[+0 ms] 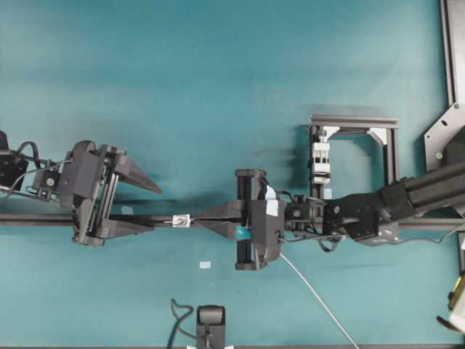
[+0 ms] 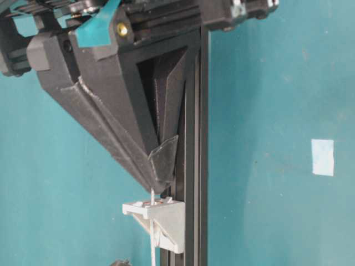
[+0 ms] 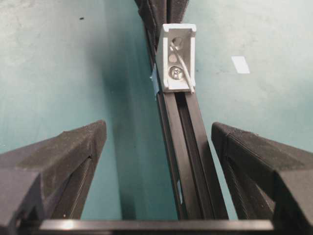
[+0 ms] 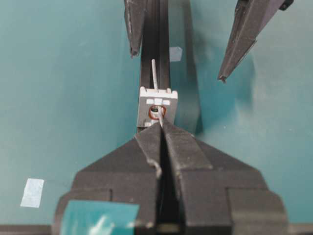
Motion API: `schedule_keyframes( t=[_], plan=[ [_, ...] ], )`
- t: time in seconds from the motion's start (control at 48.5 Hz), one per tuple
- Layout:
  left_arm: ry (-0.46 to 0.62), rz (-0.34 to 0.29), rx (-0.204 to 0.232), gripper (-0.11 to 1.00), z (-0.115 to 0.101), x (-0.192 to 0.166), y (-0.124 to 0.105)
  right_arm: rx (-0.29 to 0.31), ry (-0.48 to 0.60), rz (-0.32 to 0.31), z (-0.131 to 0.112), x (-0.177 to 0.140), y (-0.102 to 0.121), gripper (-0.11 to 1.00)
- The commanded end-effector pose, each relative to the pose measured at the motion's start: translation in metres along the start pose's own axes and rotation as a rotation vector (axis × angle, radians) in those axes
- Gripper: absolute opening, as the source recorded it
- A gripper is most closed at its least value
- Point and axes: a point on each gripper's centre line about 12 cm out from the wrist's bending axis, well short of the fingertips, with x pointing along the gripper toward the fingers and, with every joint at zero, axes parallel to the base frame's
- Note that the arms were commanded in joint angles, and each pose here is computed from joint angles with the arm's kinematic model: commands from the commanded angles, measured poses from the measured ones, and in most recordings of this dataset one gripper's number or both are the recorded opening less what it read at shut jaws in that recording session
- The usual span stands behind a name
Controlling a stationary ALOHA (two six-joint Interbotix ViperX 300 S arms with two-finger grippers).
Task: Insert the wire into the hole on the left side and pull it with the left arm.
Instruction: 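Push the wire tip leftward through the bracket hole with the right gripper, then move the left gripper to the wire tip emerging from the bracket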
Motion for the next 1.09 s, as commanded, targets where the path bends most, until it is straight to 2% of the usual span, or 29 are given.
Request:
schedule_keyframes(
  t=[0.0,0.412,0.659,1.072],
  plan=[
    [-0.033,-0.009,0.0,0.78,0.009,-0.001,-0.003,0.018,-0.027,-0.002,0.012,0.003,-0.001,0.02],
    [-0.04,-0.01,0.0,0.78,0.011,0.0,-0.003,0.017,-0.014,0.009,0.014,0.006,0.001,0.02],
    [-0.066,-0.014,-0.003,0.77,0.02,-0.002,-0.005,0.019,-0.014,0.01,0.015,0.006,0.002,0.02],
    [-0.046,-0.014,-0.01,0.77,0.027,0.001,-0.006,0.018,-0.017,0.01,0.015,0.006,0.002,0.02]
  ],
)
